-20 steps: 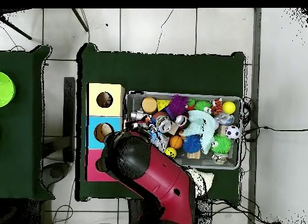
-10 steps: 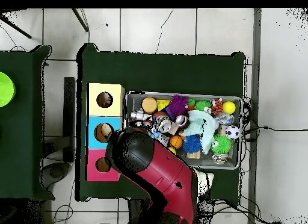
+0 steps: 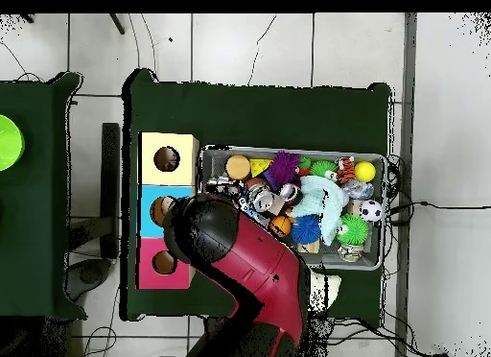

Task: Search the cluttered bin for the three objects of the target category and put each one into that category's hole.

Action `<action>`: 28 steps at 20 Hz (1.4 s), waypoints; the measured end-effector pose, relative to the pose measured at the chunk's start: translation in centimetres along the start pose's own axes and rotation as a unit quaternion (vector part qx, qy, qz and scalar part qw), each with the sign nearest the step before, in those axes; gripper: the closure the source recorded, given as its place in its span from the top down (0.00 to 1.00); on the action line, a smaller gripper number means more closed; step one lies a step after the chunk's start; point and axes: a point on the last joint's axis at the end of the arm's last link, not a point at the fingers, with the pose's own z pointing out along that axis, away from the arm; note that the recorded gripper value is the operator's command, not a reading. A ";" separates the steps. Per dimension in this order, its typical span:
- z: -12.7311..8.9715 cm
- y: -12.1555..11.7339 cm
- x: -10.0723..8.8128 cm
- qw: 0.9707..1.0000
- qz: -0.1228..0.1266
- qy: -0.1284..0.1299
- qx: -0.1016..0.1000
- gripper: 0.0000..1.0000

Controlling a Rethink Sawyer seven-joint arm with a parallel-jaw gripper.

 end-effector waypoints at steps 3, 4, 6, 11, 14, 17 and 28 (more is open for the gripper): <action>-0.1 0.0 0.6 1.000 0.010 0.000 -0.001 0.00; -0.1 0.0 0.7 1.000 0.011 0.000 -0.001 0.00; -0.1 0.0 1.0 1.000 0.011 0.000 -0.001 0.00; -0.1 -0.1 1.5 1.000 0.008 0.000 -0.001 0.00; 0.0 0.0 1.6 1.000 0.008 -0.001 -0.001 0.00; 0.1 0.1 1.6 1.000 0.009 -0.001 -0.001 0.00; -0.7 0.4 1.7 1.000 0.015 0.000 0.000 0.00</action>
